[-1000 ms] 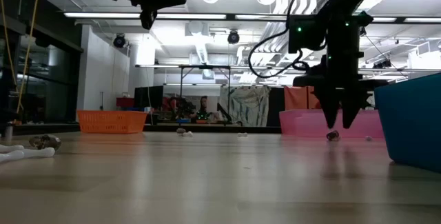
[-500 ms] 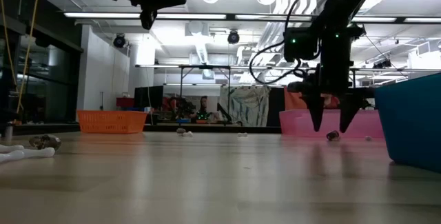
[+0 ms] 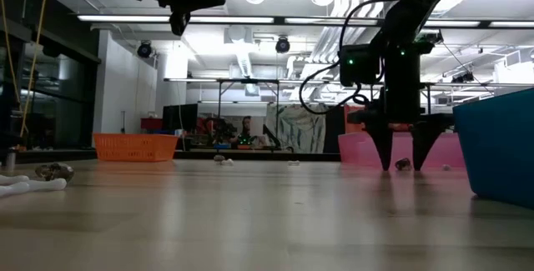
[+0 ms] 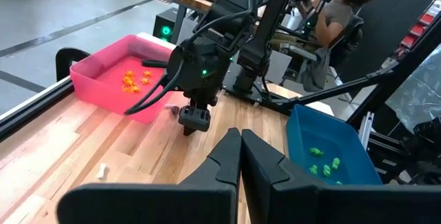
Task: Sort Halloween decoration
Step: Put the black skull toy into the orange bin
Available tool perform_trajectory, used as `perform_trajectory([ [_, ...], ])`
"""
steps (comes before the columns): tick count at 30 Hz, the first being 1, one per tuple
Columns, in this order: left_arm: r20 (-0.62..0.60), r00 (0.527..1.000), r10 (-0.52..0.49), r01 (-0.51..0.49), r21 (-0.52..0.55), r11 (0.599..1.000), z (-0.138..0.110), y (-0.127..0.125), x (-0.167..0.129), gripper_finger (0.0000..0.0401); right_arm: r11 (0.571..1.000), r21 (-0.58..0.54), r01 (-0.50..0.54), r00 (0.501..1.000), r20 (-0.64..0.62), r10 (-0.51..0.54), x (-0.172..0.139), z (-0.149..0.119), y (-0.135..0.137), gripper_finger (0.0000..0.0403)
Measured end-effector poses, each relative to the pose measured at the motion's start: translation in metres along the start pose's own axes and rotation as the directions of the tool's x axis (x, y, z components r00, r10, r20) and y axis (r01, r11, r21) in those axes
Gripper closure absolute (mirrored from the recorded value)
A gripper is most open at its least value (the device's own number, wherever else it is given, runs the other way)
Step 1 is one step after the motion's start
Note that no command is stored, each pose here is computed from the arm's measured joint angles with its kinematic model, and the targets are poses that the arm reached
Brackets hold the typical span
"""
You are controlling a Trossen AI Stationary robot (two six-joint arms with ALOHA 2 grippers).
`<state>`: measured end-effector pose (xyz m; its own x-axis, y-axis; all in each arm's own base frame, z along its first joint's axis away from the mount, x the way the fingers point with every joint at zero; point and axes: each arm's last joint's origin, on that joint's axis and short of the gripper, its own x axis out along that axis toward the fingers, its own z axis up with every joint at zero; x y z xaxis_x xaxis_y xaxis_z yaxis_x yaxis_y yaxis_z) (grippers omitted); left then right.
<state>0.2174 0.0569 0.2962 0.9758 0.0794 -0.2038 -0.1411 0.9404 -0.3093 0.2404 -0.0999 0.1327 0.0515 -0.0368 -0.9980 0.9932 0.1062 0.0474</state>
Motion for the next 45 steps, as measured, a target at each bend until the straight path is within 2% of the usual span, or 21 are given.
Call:
perform_trajectory([
  [5, 0.000, 1.000, 0.000, 0.000, -0.007, 1.000, 0.000, 0.000, 0.000, 0.0401, 1.000, 0.001, 0.004, 1.000, -0.002, -0.004, 0.001, 0.000, 0.000, 0.0172],
  [13, 0.000, 1.000, 0.000, 0.000, -0.008, 1.000, 0.000, 0.000, 0.000, 0.0401, 1.000, 0.000, 0.011, 1.000, -0.002, -0.011, 0.001, -0.001, -0.001, 0.0287],
  [17, 0.000, 1.000, 0.000, 0.000, -0.008, 1.000, 0.000, 0.000, 0.000, 0.0401, 1.000, -0.001, 0.008, 1.000, -0.003, -0.008, 0.002, -0.001, -0.001, 0.0328],
  [20, 0.000, 1.000, 0.000, 0.000, -0.008, 1.000, 0.000, 0.000, 0.000, 0.0401, 1.000, -0.001, 0.009, 1.000, -0.004, -0.009, 0.002, -0.001, -0.001, 0.0336],
  [28, 0.000, 1.000, 0.000, 0.000, -0.007, 1.000, 0.000, 0.000, 0.000, 0.0401, 1.000, -0.006, 0.006, 1.000, -0.008, -0.006, 0.002, -0.001, -0.001, 0.0329],
  [31, 0.000, 1.000, 0.000, 0.000, -0.007, 1.000, 0.000, 0.000, 0.000, 0.0401, 0.999, -0.044, 0.000, 1.000, -0.012, -0.001, 0.001, -0.001, 0.000, 0.0331],
  [34, 0.000, 1.000, 0.000, 0.000, -0.006, 1.000, 0.000, 0.000, 0.000, 0.0401, 0.993, -0.113, -0.039, 0.999, 0.003, 0.040, -0.005, -0.002, 0.000, 0.0332],
  [36, 0.000, 1.000, 0.000, 0.000, -0.006, 1.000, 0.000, 0.000, 0.000, 0.0401, 0.981, -0.156, -0.111, 0.993, 0.025, 0.117, -0.014, -0.004, 0.004, 0.0333],
  [39, 0.000, 1.000, 0.000, 0.000, -0.006, 1.000, 0.000, 0.000, 0.000, 0.0401, 0.941, -0.204, -0.270, 0.950, 0.102, 0.295, -0.039, -0.005, 0.013, 0.0333],
  [41, 0.001, 1.000, 0.000, 0.000, -0.007, 1.000, 0.000, 0.000, 0.000, 0.0401, 0.892, -0.246, -0.380, 0.890, 0.167, 0.425, -0.055, -0.005, 0.021, 0.0334],
  [43, 0.001, 1.000, 0.000, 0.000, -0.006, 1.000, 0.000, 0.000, 0.000, 0.0401, 0.812, -0.305, -0.498, 0.794, 0.218, 0.568, -0.074, -0.005, 0.029, 0.0334],
  [45, 0.002, 1.000, -0.001, 0.001, -0.006, 1.000, 0.000, 0.000, 0.000, 0.0401, 0.709, -0.370, -0.600, 0.675, 0.241, 0.697, -0.091, -0.006, 0.037, 0.0334],
])
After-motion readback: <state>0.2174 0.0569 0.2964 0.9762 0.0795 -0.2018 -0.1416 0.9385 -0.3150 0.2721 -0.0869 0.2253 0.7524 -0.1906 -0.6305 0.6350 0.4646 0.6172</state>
